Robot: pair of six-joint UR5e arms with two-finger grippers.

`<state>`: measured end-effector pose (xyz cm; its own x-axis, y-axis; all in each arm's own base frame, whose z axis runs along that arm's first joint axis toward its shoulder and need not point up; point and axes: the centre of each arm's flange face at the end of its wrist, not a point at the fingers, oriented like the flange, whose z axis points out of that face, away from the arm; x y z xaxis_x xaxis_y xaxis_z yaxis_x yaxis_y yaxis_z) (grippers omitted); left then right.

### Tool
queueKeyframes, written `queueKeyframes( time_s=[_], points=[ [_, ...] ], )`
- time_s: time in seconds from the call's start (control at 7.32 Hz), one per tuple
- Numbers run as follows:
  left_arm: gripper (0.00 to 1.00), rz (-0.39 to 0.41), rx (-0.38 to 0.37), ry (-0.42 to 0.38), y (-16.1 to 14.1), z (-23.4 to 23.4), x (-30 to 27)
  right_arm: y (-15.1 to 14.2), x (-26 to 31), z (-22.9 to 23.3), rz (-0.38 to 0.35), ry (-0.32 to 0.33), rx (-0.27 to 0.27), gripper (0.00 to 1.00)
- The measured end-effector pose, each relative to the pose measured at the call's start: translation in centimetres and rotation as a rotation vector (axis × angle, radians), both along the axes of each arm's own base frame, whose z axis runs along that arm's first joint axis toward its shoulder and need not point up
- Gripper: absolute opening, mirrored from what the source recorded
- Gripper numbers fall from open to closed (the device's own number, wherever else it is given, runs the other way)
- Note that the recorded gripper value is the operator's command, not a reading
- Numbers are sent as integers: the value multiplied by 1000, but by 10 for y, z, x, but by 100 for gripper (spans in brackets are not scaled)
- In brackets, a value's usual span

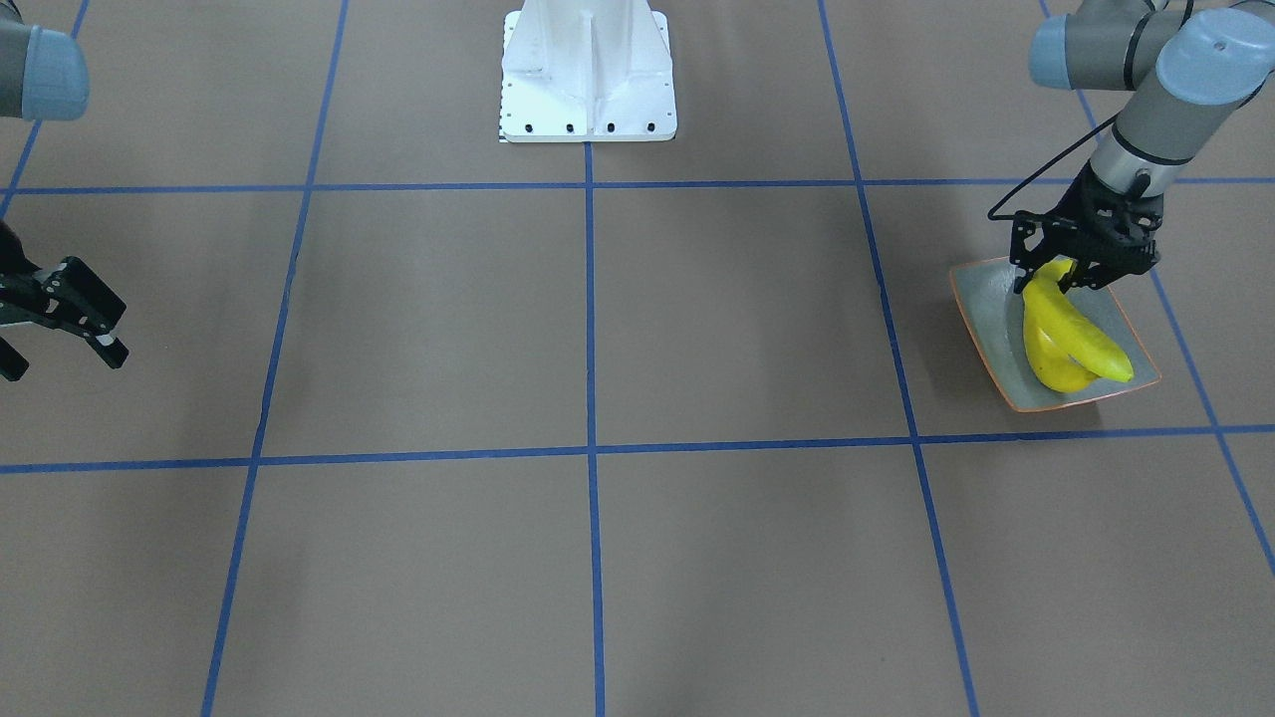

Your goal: Transfer all bananas from basket to plate

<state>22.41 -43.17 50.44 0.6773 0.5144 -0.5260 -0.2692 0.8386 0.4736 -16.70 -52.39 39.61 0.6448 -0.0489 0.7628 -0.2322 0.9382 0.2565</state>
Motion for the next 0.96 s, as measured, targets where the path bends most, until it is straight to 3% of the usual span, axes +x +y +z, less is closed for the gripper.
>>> queueKeyframes(
  time_s=[0.41, 0.96],
  points=[
    [100, -2, 35, -33, 1, 0, 8, 0, 0, 0, 2, 0, 2, 100],
    [100, -26, 92, 22, 0, -41, -4, 3, 34, 20, -20, 15, 9, 100]
  ],
)
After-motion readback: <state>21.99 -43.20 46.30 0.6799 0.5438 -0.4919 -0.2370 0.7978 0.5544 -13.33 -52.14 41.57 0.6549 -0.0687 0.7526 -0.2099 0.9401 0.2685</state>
